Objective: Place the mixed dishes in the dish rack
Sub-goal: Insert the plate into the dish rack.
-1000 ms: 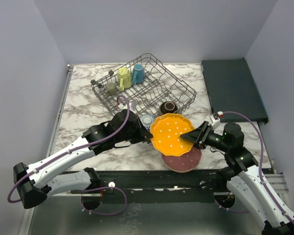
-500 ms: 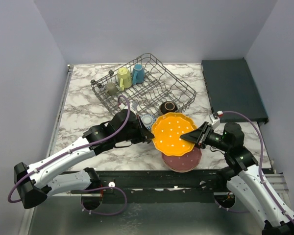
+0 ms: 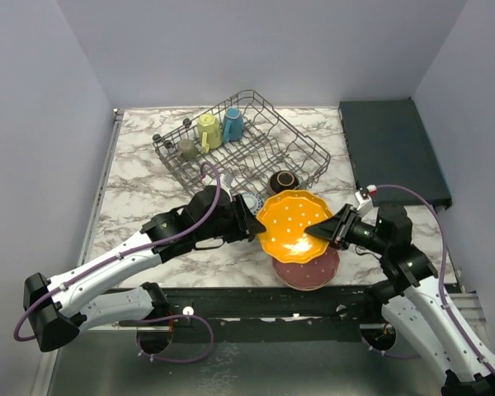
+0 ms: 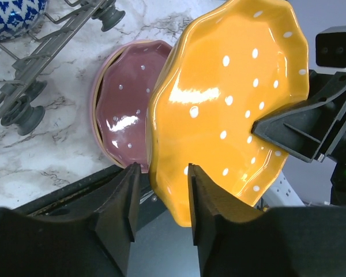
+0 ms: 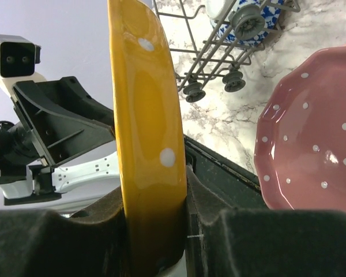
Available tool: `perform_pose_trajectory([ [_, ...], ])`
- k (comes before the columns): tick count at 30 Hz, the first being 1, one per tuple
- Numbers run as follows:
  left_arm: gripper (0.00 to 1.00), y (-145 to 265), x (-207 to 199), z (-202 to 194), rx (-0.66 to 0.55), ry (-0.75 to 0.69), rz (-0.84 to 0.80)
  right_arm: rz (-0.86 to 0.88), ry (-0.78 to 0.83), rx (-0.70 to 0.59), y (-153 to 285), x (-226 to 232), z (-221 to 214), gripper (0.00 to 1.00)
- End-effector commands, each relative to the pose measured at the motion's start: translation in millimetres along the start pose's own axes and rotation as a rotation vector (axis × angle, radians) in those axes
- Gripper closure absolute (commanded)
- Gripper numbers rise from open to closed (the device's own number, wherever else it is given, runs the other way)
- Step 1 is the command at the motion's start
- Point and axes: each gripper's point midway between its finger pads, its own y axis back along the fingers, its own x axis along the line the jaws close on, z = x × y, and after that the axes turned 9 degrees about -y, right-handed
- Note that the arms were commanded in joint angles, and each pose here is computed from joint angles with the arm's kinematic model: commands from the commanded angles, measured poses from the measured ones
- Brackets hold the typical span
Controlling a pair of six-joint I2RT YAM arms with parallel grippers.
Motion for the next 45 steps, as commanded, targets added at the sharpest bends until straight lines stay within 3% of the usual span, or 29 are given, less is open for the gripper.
perform_pose_trajectory([
  [1,0.54,4.6,-6.0,0.7,-0.004,-0.026,-0.034,0.112,0.11,-0.051,12.5,48.0,8.4,1.0],
  [10,0.4,16.8,7.3,11.6,-0.042,-0.095,0.059,0.073,0.177,-0.106,17.7,59.6,20.4,1.0],
  [18,0.13,33.2,8.0,30.9,-0.089,-0.21,0.113,0.008,0.262,-0.178,19.7,70.5,40.5,1.0],
  [24,0.03,32.2,16.1,38.0,-0.087,-0.284,0.135,-0.093,0.372,-0.252,19.5,83.9,69.4,1.0],
  [32,0.01,31.9,41.0,51.2,-0.086,-0.306,0.175,-0.203,0.525,-0.295,9.0,105.4,108.2,1.0],
  [45,0.01,40.5,100.6,74.0,-0.091,-0.218,0.241,-0.285,0.789,-0.377,-29.5,156.7,184.5,1.0],
])
